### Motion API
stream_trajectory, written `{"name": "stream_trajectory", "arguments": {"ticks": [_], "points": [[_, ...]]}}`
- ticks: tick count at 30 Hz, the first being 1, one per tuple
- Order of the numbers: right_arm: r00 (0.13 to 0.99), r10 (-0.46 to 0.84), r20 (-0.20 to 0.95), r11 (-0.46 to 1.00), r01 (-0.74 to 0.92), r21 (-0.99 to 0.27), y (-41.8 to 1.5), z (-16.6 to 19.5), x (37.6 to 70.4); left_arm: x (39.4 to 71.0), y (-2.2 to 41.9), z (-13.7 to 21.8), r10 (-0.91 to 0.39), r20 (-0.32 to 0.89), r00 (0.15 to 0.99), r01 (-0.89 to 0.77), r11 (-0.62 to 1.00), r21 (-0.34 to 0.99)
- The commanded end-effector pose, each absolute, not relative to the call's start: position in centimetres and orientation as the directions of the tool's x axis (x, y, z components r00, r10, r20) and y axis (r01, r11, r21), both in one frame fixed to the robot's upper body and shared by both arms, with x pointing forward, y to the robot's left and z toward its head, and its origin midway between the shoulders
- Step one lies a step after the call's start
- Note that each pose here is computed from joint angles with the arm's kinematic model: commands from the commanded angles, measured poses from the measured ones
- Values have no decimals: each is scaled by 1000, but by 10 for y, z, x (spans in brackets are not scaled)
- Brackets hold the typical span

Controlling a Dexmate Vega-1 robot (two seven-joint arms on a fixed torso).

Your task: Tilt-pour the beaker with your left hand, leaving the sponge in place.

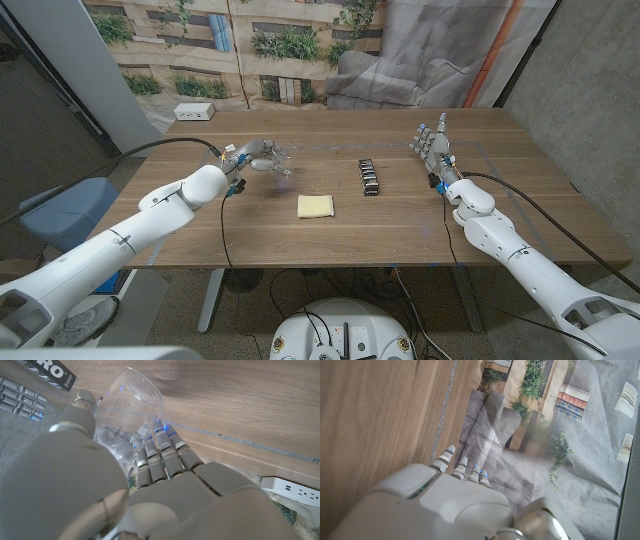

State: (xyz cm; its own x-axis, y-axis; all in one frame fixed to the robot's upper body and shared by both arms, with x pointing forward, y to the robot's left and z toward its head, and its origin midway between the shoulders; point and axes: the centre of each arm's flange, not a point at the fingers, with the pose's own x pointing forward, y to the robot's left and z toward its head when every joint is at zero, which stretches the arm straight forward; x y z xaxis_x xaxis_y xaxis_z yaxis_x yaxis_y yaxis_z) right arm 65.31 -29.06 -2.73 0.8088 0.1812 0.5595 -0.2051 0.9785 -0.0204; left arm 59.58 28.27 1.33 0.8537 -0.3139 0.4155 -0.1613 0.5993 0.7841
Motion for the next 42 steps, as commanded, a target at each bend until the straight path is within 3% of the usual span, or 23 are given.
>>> {"name": "stream_trajectory", "arguments": {"ticks": [1, 11, 27, 42], "points": [[809, 181, 559, 979, -205, -20, -291, -27, 653, 600, 289, -15, -258, 488, 834, -200, 682, 704], [809, 181, 559, 979, -205, -20, -291, -28, 653, 600, 285, -29, -241, 539, 807, -221, 723, 654], [809, 181, 559, 979, -205, -20, -291, -27, 653, 596, 300, -82, -161, 548, 820, -249, 762, 597], [809, 181, 559, 979, -205, -20, -291, -27, 653, 597, 296, -90, -103, 578, 809, -282, 795, 537]]}}
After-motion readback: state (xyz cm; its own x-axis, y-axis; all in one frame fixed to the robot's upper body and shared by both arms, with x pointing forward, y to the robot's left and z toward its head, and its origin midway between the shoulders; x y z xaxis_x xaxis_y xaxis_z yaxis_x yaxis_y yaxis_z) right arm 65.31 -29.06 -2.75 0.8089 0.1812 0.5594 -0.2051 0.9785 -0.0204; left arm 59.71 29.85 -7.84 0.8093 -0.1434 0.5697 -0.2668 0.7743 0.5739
